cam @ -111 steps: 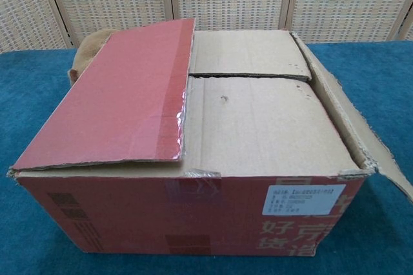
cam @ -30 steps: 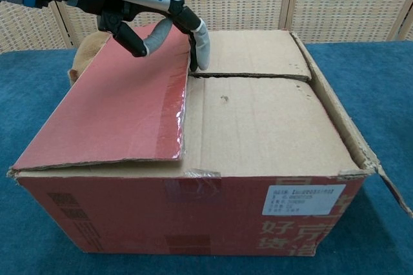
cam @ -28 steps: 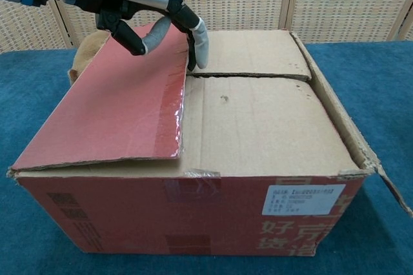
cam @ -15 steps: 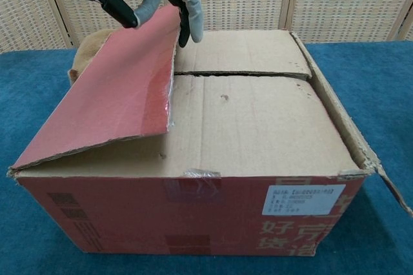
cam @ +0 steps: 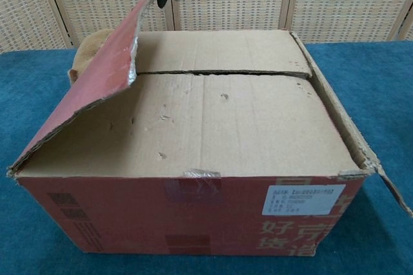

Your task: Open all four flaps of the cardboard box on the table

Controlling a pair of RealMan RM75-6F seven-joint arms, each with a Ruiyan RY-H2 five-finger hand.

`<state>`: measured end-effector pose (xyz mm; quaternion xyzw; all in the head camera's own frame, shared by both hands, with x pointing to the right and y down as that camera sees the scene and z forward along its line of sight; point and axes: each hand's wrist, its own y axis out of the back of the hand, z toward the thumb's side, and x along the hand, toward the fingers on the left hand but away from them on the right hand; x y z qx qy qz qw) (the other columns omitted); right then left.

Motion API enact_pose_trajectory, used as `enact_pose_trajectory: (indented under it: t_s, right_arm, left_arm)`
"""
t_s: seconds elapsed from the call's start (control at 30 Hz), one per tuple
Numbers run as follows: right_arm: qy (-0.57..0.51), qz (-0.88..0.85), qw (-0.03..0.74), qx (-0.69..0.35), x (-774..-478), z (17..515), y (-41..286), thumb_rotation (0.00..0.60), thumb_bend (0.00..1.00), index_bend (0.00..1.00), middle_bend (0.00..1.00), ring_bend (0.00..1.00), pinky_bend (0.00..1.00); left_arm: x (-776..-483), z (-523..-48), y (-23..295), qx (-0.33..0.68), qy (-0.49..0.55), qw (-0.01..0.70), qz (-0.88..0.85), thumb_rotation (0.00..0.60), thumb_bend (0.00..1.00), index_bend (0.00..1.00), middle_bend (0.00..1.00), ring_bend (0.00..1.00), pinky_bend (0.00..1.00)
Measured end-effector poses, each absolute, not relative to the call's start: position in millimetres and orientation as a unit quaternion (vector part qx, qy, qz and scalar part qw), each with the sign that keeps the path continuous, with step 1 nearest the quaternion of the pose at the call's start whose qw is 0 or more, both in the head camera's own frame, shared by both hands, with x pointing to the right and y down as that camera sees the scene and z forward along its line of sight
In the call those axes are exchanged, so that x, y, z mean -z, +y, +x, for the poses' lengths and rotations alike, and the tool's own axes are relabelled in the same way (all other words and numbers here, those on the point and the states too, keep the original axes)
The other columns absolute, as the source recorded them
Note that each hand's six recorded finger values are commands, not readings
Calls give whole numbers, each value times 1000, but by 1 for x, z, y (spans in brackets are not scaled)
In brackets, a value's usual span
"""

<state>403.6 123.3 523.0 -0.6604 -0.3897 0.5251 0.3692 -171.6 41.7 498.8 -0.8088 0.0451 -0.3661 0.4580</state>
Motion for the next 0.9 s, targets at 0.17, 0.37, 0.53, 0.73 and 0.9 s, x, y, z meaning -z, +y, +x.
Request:
enact_pose_trajectory:
  t_s: [0.17,0.37,0.53,0.73,0.9]
  right_arm:
    - [-392,-659,370,-525,-522,405,123,600,1000,0,0,0,0]
    - [-395,-658,370,-523,-521,405,123,600,1000,0,0,0,0]
    - [-395,-658,372,-522,-519,405,123,600,1000,0,0,0,0]
    - [-398,-658,372,-520,-517,405,122,600,1000,0,0,0,0]
    - [-396,-659,372,-520,-518,404,122,600,1000,0,0,0,0]
  left_arm:
    - [-491,-181,40,384,36,455,-803,600,1000,315,383,192,0]
    - [-478,-193,35,396,45,458,-795,600,1000,315,383,192,0]
    - [-466,-210,32,406,61,458,-788,600,1000,315,383,193,0]
    - [-453,-236,34,426,70,454,-779,600,1000,315,383,193,0]
    - [-451,-253,37,439,75,444,-777,600,1000,315,383,193,0]
